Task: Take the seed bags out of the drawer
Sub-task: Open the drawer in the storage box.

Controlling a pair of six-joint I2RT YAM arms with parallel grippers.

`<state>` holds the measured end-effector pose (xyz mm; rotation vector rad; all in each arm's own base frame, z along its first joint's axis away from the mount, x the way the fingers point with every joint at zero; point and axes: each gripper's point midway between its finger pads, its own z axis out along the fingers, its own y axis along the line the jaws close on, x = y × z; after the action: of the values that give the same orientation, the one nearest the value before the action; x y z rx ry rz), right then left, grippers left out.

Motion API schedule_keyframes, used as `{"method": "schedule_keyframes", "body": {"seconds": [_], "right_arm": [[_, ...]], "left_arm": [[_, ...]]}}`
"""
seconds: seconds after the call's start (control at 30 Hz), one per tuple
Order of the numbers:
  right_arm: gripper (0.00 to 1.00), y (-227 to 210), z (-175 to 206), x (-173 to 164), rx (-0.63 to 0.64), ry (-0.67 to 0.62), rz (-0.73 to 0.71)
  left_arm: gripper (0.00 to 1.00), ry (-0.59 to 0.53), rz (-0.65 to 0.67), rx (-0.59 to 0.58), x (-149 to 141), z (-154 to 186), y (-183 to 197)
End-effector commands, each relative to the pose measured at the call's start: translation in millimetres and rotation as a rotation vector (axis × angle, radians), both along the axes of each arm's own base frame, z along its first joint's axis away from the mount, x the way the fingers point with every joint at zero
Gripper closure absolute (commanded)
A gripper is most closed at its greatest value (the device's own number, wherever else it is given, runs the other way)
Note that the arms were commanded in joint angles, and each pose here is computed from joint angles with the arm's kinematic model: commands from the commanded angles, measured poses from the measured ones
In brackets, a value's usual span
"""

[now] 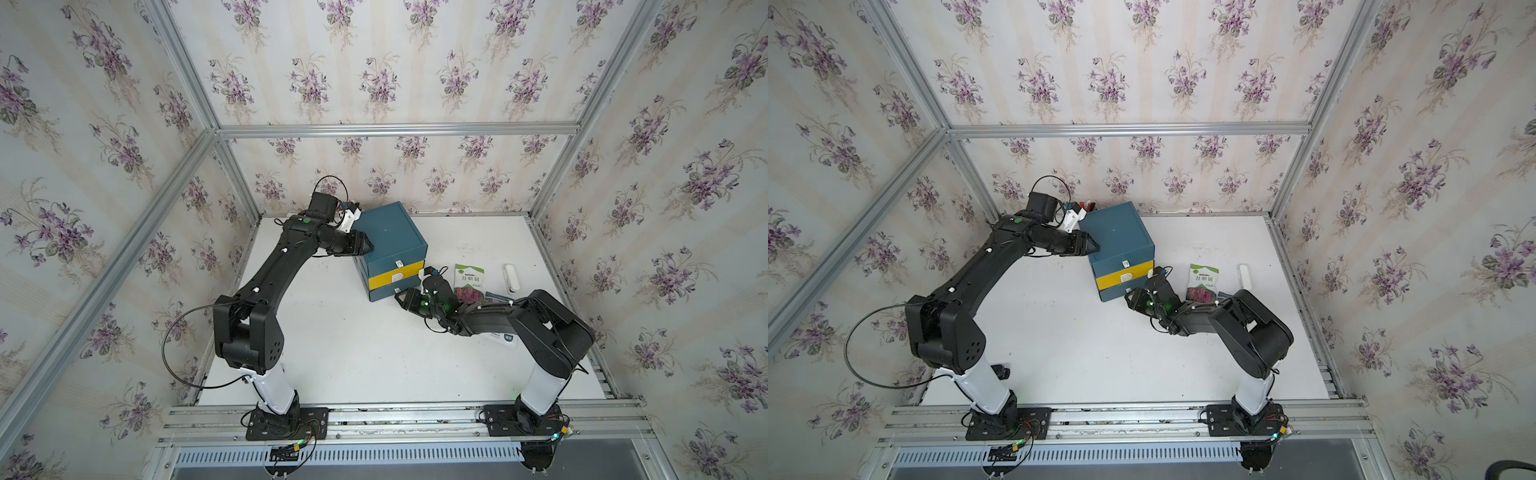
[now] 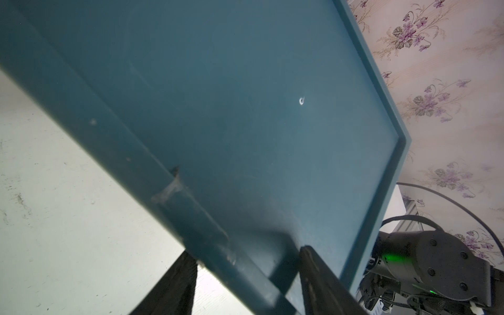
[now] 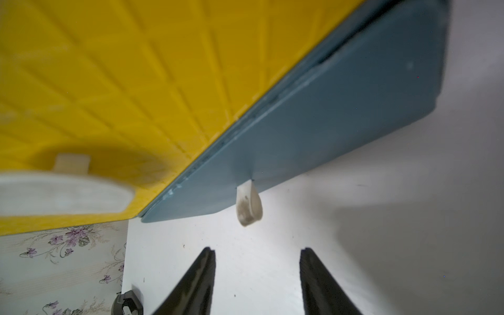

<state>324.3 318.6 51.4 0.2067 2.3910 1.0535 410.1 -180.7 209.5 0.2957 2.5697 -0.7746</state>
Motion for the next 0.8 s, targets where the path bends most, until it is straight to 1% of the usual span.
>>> {"method": "schedule_keyframes", "body": {"seconds": [0.0,0.23,0.53,0.77], "right_arm": [[0.49,7.2,10.7,9.0,0.065,-0.031,-0.012],[0.55,8.7,8.8,16.8,0.095,-0.045,-0.043],[0.61,6.6,6.3,24.7,0.095,-0.062,-0.083],[0.72,7.7,2.9,30.7,0.093,-0.065,-0.095]], "left_arm": [[0.38,0.208,0.01,0.193,-40.2,-44.3,31.0],[0.38,0.207,0.012,0.195,-40.6,-43.5,32.5],[0.38,0.212,0.013,0.195,-40.4,-45.8,33.6],[0.38,0.216,0.011,0.192,-39.4,-46.8,32.9]]}}
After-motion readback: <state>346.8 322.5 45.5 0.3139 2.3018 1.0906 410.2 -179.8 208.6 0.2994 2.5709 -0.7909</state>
